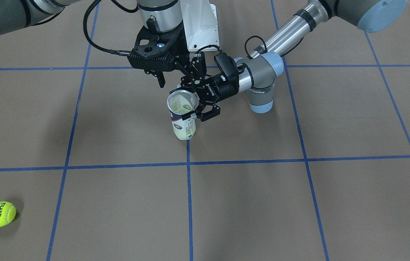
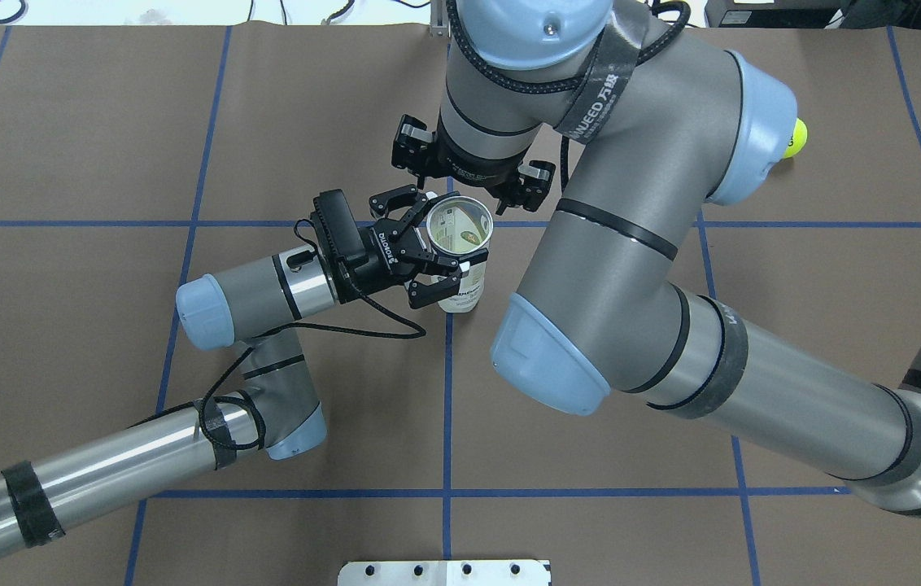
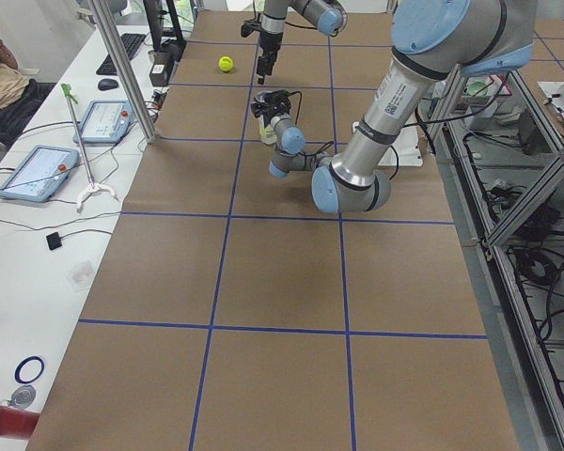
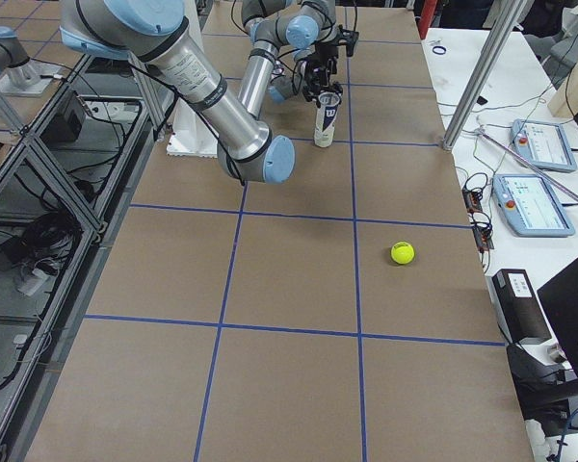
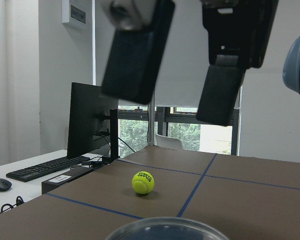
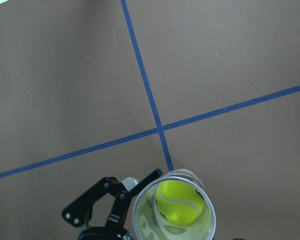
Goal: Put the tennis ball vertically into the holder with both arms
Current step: 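Lower the ball into the can opening and open the right gripper, then move the right gripper back to the farther yellow ball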
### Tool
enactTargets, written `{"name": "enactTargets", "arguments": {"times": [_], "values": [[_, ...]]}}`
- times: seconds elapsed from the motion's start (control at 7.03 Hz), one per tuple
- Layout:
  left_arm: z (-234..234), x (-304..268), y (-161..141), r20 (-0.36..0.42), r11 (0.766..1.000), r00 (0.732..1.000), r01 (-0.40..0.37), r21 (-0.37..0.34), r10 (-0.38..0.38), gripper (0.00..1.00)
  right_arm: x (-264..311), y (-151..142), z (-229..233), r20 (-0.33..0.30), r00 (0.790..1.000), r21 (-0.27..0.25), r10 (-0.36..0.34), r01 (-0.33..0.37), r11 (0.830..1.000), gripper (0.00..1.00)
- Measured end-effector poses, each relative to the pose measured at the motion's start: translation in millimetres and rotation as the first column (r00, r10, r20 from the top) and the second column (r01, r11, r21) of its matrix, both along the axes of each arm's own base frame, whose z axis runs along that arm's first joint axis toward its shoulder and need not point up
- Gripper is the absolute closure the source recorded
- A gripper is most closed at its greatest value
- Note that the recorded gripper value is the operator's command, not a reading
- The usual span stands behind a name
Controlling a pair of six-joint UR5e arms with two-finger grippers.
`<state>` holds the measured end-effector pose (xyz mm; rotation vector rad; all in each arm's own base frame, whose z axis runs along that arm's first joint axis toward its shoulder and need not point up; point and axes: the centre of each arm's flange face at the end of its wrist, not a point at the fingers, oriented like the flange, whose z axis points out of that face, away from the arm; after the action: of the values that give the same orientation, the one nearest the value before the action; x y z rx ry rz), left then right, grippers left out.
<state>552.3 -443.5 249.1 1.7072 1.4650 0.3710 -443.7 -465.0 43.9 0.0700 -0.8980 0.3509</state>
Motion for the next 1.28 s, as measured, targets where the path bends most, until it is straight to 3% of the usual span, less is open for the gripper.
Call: {"name": "enactTargets", "arguments": {"times": [0.57,1.0,1.28], "values": [[-0.1,0.1,-0.2,-0.001,1.000,1.000,0.001,-0.001,-0.001,0.15,15.9,-11.5,10.8,-0.020,0.999,0.041,-0.028,0.029,0.999,0.01],[-0.5,-0.5,-0.6,-0.002,1.000,1.000,0.002,0.000,-0.002,0.15,92.4,-68.0,77.4,-0.106,0.988,0.118,-0.116,0.128,0.985,0.01],[-0.9,-0.6,-0.4,-0.003,1.000,1.000,0.002,0.000,-0.002,0.15,157.5,-112.2,152.1,-0.194,0.964,0.172,-0.182,0.216,0.961,0.01]]}}
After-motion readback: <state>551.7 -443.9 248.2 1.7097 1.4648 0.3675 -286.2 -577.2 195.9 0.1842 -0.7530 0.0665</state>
